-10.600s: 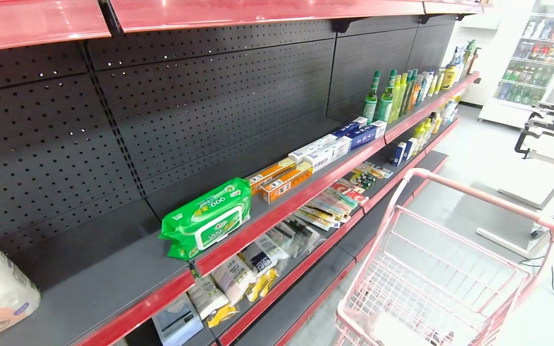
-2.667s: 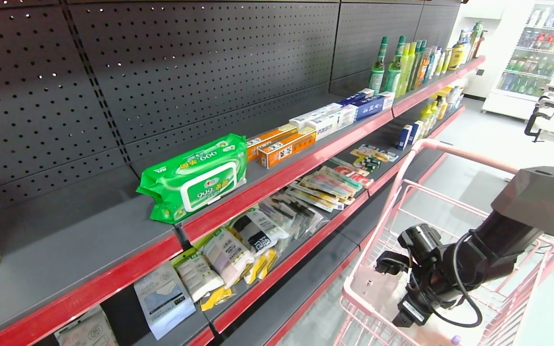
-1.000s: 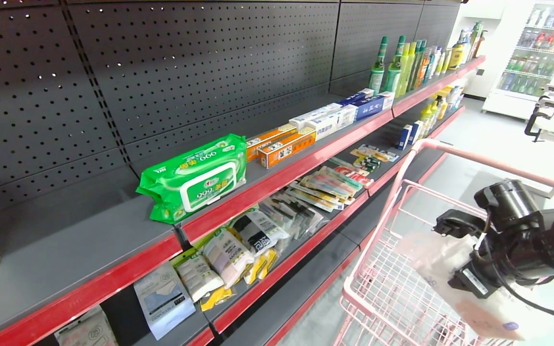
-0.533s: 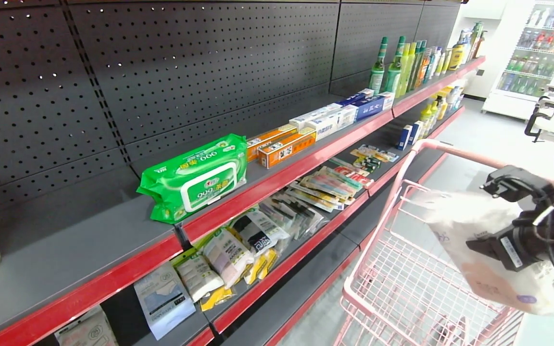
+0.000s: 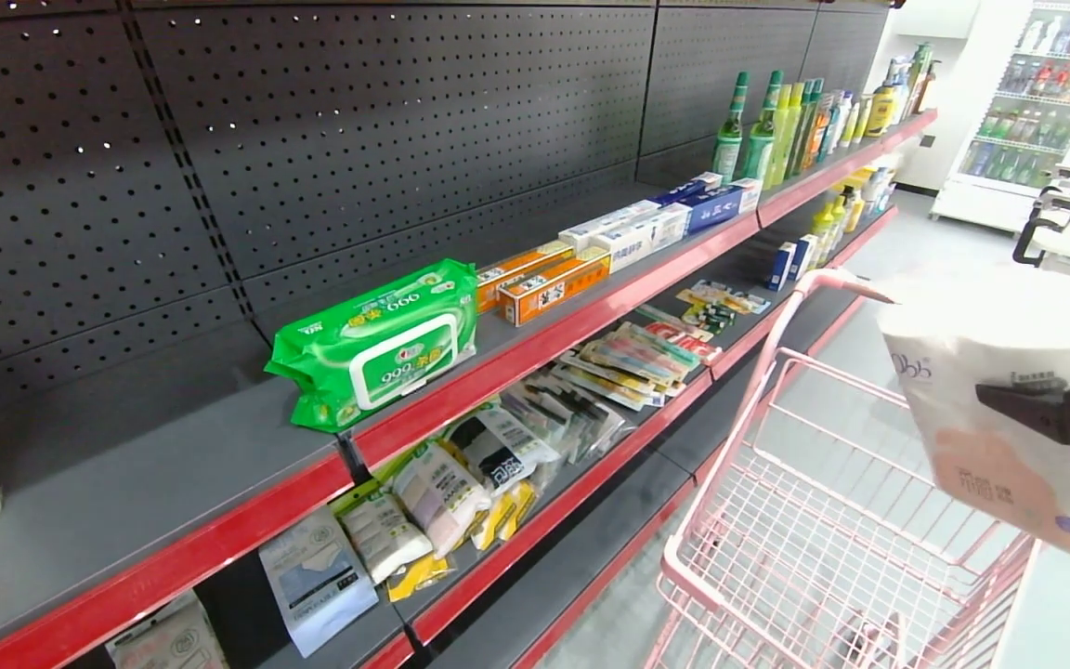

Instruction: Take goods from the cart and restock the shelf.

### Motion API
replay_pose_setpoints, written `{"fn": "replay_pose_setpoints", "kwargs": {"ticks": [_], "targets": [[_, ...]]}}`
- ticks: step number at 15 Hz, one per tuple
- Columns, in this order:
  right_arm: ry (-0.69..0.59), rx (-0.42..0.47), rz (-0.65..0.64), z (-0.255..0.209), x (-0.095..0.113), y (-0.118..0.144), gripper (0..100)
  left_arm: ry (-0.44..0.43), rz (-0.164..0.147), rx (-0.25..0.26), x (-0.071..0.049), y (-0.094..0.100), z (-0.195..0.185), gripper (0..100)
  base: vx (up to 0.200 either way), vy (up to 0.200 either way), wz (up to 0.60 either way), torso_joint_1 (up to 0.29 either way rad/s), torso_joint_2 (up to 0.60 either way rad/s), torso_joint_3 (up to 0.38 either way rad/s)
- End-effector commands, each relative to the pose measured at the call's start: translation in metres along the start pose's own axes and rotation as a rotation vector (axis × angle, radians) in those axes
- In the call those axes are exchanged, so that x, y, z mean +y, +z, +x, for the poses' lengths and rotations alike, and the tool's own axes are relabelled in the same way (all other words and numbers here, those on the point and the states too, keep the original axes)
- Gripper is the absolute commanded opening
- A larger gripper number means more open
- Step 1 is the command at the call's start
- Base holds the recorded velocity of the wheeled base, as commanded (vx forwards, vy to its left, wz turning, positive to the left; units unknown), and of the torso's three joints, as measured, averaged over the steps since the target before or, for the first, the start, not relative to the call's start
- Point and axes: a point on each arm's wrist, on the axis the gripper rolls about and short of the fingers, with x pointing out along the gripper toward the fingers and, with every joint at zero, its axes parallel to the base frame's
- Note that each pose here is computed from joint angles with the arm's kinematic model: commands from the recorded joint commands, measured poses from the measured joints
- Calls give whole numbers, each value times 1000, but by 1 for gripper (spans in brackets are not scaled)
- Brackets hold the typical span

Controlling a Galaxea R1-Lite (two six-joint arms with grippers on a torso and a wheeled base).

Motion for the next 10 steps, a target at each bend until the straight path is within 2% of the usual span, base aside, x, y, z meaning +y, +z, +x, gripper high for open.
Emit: {"fn": "replay_pose_setpoints", "kwargs": {"ticks": [1, 5, 10], "targets": [[0, -94, 42, -41, 2, -19, 0, 1, 0, -1, 0, 0, 0, 100, 0, 0, 0, 0, 0, 0], [-22, -143, 54, -71, 7, -53, 0, 1, 0, 1, 0, 0, 0, 100, 0, 0, 0, 0, 0, 0], [-35, -133, 55, -75, 10, -68, 0, 1, 0, -1, 0, 0, 0, 100, 0, 0, 0, 0, 0, 0]]}}
